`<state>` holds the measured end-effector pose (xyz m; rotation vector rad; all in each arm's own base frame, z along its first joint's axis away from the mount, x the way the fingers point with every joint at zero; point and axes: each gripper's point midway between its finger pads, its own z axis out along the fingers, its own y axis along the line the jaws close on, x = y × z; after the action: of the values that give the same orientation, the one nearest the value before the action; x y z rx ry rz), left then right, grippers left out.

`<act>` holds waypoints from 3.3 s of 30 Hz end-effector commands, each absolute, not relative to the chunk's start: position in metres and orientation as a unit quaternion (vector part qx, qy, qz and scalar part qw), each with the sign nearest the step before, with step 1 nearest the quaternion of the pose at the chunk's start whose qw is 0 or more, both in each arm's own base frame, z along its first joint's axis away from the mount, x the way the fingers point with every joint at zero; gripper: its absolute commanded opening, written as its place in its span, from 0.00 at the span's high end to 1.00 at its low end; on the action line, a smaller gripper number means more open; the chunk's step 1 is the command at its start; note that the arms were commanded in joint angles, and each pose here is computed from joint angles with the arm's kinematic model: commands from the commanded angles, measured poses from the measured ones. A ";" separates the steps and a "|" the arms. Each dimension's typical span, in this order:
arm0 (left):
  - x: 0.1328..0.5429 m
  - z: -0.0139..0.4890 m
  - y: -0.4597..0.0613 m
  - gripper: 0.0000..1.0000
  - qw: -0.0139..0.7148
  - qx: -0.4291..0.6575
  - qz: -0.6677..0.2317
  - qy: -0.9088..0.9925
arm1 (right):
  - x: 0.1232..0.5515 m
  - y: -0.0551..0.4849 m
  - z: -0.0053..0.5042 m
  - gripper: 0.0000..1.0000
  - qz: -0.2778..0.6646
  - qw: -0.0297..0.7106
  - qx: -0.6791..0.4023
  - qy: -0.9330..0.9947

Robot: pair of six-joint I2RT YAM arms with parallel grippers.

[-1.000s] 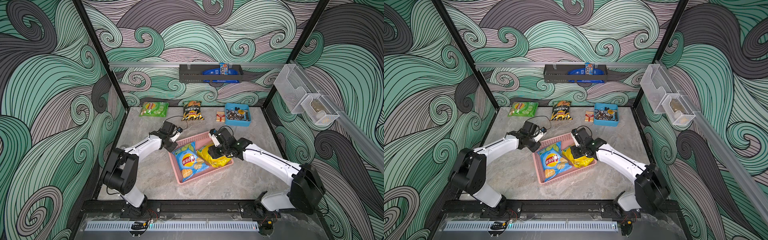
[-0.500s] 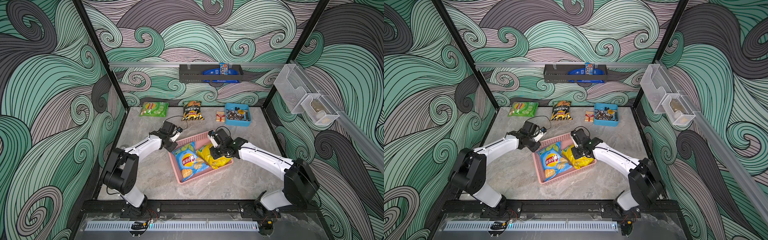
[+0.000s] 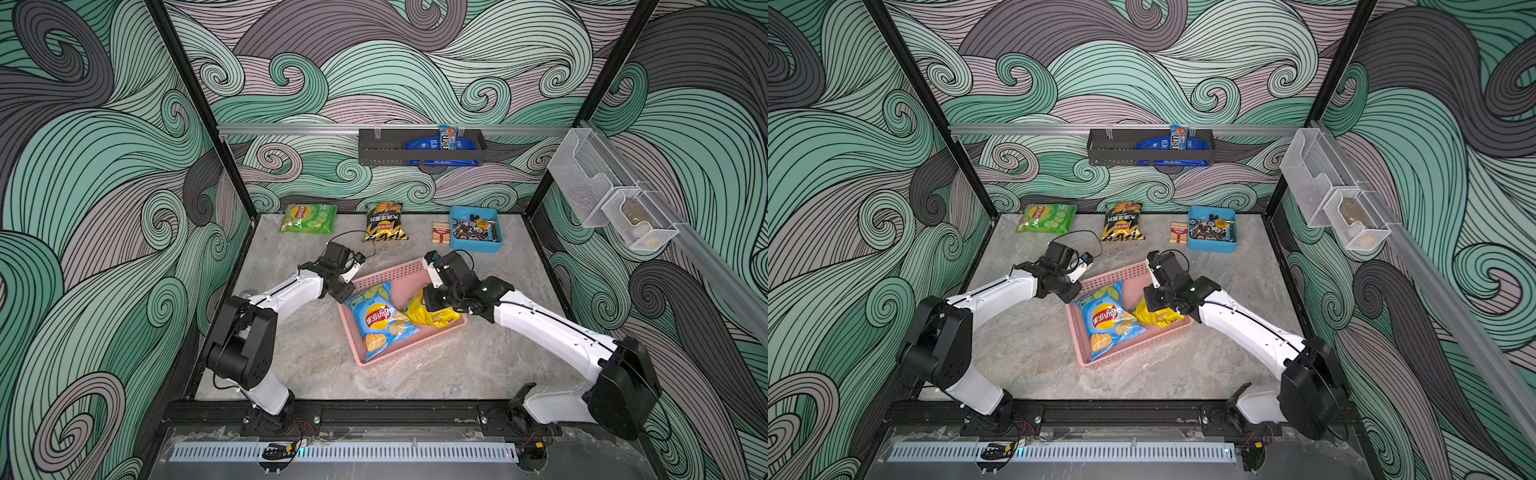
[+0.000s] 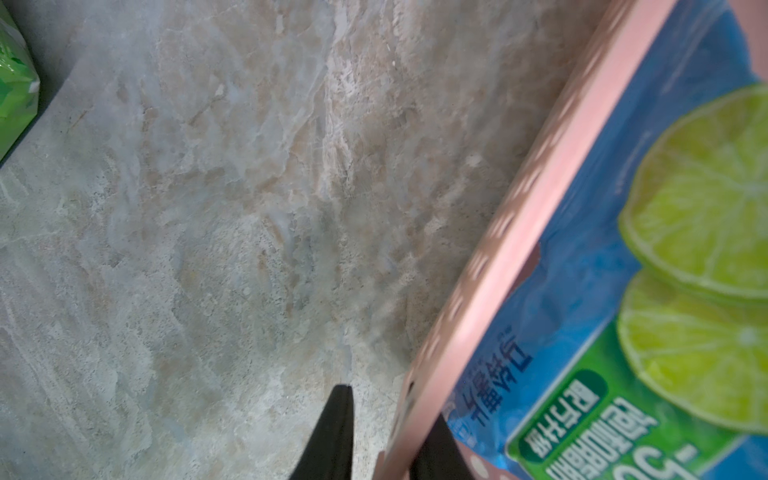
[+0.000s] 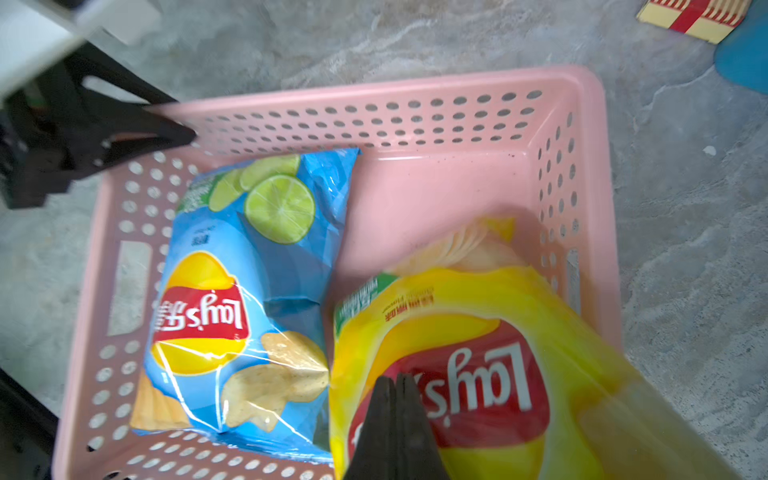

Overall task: Put the potato chips into the basket
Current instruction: Adjust the basket at the center of the board.

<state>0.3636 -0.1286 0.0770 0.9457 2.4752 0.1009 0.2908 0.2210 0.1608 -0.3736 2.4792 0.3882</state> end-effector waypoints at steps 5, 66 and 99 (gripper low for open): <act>0.399 0.105 -0.130 1.00 0.317 0.321 0.065 0.890 | 0.309 0.235 0.206 1.00 0.220 0.364 -0.069 0.902; 0.400 0.104 -0.133 1.00 0.310 0.327 0.062 0.891 | 0.290 0.200 0.251 1.00 0.220 0.383 -0.036 0.896; 0.400 0.097 -0.141 1.00 0.299 0.326 0.049 0.896 | 0.316 0.221 0.173 0.92 0.266 0.443 0.109 0.849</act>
<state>0.3707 -0.1316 0.0760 0.9382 2.4797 0.1092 0.3111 0.2101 0.1571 0.2684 2.1575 0.6063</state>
